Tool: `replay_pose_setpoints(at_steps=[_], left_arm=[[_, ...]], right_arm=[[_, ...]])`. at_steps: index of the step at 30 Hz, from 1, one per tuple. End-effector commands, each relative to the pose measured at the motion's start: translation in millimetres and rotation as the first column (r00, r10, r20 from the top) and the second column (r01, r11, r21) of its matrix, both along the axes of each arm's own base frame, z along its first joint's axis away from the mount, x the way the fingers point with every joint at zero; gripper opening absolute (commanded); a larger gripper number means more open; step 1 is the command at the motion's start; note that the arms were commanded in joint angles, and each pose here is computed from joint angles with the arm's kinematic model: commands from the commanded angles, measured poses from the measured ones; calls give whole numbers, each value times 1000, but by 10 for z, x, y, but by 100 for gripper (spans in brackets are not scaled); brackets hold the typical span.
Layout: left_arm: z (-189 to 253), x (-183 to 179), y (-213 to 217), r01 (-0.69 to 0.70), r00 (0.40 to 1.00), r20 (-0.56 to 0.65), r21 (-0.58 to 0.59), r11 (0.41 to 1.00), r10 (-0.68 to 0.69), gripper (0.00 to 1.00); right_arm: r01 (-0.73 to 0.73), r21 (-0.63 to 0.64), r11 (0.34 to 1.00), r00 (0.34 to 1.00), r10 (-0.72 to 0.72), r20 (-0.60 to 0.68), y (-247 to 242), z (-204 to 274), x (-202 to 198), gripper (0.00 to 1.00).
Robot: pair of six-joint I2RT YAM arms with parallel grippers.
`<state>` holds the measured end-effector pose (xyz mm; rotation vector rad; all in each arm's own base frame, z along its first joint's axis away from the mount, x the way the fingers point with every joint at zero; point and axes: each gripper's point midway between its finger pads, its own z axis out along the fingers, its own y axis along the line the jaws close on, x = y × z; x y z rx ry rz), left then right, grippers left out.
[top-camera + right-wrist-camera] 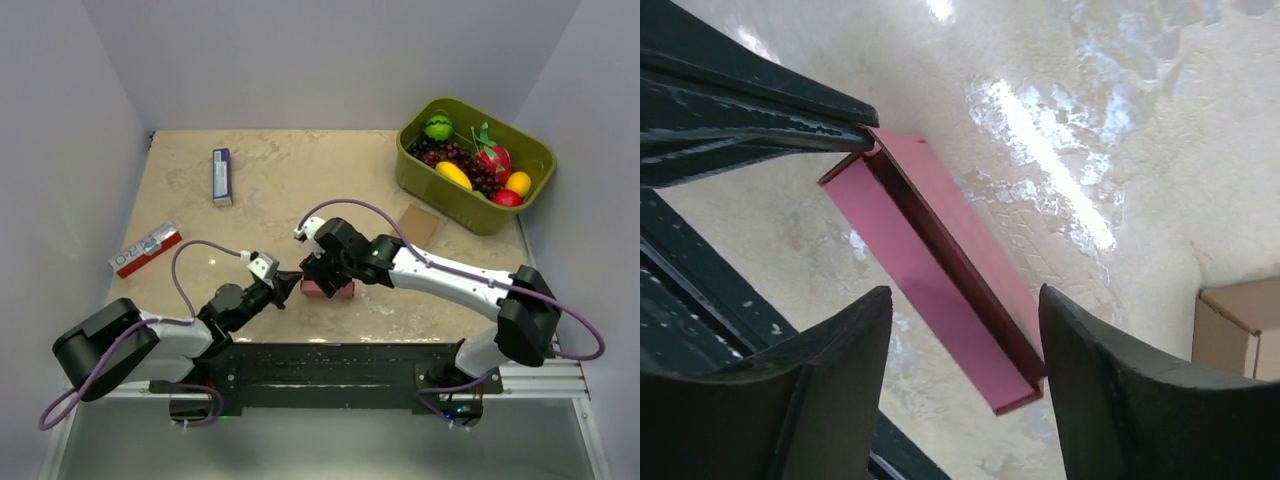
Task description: Fold the paper box
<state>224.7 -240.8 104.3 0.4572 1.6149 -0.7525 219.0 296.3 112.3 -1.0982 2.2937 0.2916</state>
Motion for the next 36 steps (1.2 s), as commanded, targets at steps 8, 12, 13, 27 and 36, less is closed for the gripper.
replay_pose_setpoints(at_steps=[8, 12, 13, 27, 36], left_arm=[[-323, -127, 42, 60, 997, -49, 139, 989, -53, 0], [-301, -148, 10, 82, 996, -46, 138, 987, -77, 0], [-306, -150, 8, 84, 996, -48, 140, 987, -78, 0], [-328, -124, -57, 104, 993, -72, 163, 981, -93, 0], [-320, -93, -100, 105, 991, -98, 168, 980, -89, 0]], right_arm=[[435, 190, 880, 884, -457, 97, -617, 568, 75, 74], [432, 238, 870, 888, -457, 59, -700, 461, -65, 70], [431, 244, 868, 888, -457, 58, -709, 457, -75, 69], [342, 249, 906, 928, -367, 58, -577, 260, -105, 44], [359, 286, 888, 932, -356, -66, -628, 178, -423, 45]])
